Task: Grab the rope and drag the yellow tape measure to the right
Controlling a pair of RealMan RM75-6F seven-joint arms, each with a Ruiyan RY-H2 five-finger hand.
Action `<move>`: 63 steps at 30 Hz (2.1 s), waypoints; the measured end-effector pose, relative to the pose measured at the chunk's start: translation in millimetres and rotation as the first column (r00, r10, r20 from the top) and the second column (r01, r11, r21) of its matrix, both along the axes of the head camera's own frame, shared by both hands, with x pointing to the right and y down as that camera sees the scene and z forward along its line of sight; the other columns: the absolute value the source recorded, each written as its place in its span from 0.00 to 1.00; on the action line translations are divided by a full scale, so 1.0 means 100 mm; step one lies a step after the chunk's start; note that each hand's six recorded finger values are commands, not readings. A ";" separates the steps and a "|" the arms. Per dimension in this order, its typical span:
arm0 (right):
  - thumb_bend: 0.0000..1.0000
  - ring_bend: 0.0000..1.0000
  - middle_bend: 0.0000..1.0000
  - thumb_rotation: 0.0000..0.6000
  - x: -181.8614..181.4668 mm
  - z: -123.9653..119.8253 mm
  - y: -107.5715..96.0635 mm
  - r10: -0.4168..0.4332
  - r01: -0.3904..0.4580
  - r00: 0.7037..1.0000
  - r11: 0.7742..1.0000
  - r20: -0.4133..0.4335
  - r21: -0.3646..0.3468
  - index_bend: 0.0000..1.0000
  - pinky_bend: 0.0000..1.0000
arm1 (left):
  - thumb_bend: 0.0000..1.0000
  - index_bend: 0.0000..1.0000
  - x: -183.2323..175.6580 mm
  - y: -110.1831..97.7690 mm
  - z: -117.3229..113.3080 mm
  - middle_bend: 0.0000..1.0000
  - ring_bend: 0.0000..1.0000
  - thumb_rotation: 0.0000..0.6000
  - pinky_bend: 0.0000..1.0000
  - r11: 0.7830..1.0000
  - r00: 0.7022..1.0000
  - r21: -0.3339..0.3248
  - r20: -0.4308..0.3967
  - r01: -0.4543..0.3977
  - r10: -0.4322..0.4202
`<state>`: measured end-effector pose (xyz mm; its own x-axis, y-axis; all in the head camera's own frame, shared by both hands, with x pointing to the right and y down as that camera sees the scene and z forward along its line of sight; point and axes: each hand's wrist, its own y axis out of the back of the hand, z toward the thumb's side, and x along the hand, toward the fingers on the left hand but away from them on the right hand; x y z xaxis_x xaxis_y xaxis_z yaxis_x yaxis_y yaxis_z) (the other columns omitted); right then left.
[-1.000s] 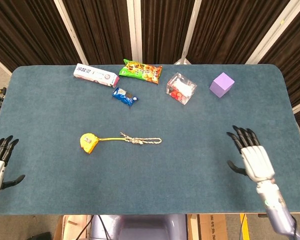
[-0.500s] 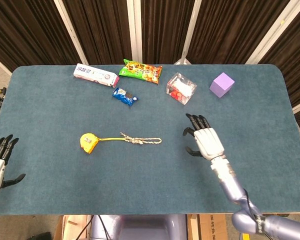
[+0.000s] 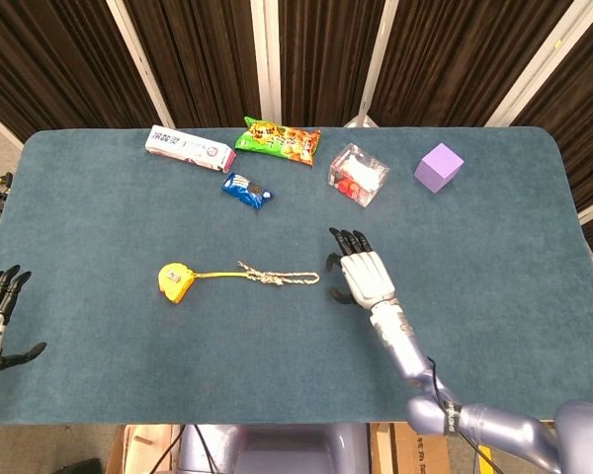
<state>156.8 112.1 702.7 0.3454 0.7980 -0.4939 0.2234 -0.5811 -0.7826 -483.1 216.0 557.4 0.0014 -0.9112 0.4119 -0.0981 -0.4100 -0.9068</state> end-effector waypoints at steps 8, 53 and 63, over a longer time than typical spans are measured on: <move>0.34 0.00 0.06 1.00 -0.13 0.21 0.05 0.010 -0.010 1.000 0.999 -0.001 -0.036 0.53 0.00 | 0.00 0.00 -0.04 -0.01 0.02 0.00 0.00 1.00 0.00 1.000 1.000 -0.014 -0.004 0.023 -0.023; 0.42 0.00 0.09 1.00 -0.33 0.46 0.08 0.055 -0.052 0.998 0.995 0.028 -0.086 0.57 0.00 | 0.00 0.00 -0.08 -0.03 0.04 0.00 0.00 1.00 0.00 0.998 0.999 -0.031 -0.011 0.051 -0.051; 0.43 0.00 0.11 1.00 -0.32 0.45 0.10 0.064 -0.061 0.997 0.994 0.033 -0.086 0.63 0.00 | 0.00 0.00 -0.09 -0.03 0.05 0.00 0.00 1.00 0.00 0.998 0.998 -0.036 -0.012 0.057 -0.057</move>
